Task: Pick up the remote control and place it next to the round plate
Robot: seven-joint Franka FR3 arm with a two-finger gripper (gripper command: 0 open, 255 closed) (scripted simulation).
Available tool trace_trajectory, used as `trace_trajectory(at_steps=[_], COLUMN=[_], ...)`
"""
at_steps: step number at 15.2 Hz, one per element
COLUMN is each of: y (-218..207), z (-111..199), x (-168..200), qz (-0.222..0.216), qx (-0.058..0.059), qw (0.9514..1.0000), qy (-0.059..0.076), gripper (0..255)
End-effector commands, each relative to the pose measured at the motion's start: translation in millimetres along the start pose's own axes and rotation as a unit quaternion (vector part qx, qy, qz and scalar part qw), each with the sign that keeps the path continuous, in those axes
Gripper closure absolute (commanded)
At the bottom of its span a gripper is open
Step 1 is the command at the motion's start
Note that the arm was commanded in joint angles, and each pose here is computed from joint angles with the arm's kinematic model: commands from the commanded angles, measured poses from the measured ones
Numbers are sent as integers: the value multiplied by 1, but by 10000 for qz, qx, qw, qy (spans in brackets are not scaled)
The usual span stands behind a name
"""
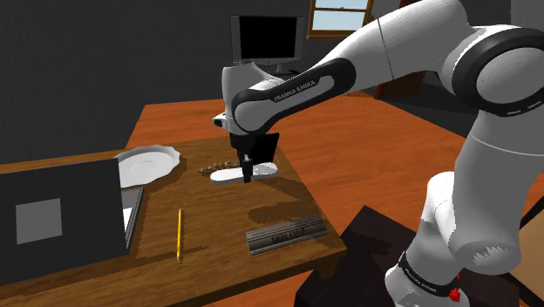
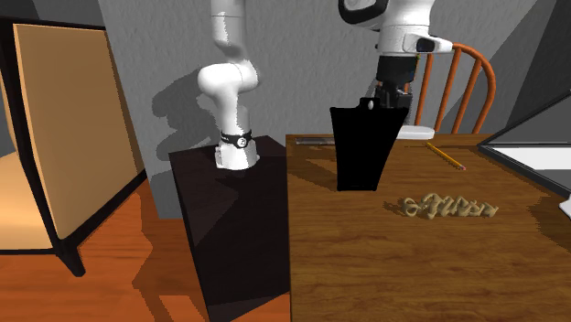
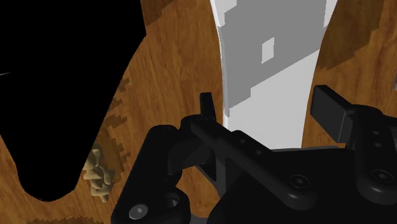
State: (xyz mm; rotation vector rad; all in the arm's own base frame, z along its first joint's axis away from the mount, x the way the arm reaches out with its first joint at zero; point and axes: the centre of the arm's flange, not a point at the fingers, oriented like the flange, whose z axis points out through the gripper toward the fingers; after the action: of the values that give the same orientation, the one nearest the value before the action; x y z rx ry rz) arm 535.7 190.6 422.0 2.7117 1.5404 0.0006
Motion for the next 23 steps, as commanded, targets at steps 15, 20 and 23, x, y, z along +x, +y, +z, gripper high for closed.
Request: trace_trajectory(at_steps=[15,20,23], y=[-21,-26,-26], z=[-6,-2,14], x=[210,263,263], qz=[3,3,3], qx=[2,2,2], qw=[10000,10000,10000], qy=[2,2,2], gripper=[255,255,255])
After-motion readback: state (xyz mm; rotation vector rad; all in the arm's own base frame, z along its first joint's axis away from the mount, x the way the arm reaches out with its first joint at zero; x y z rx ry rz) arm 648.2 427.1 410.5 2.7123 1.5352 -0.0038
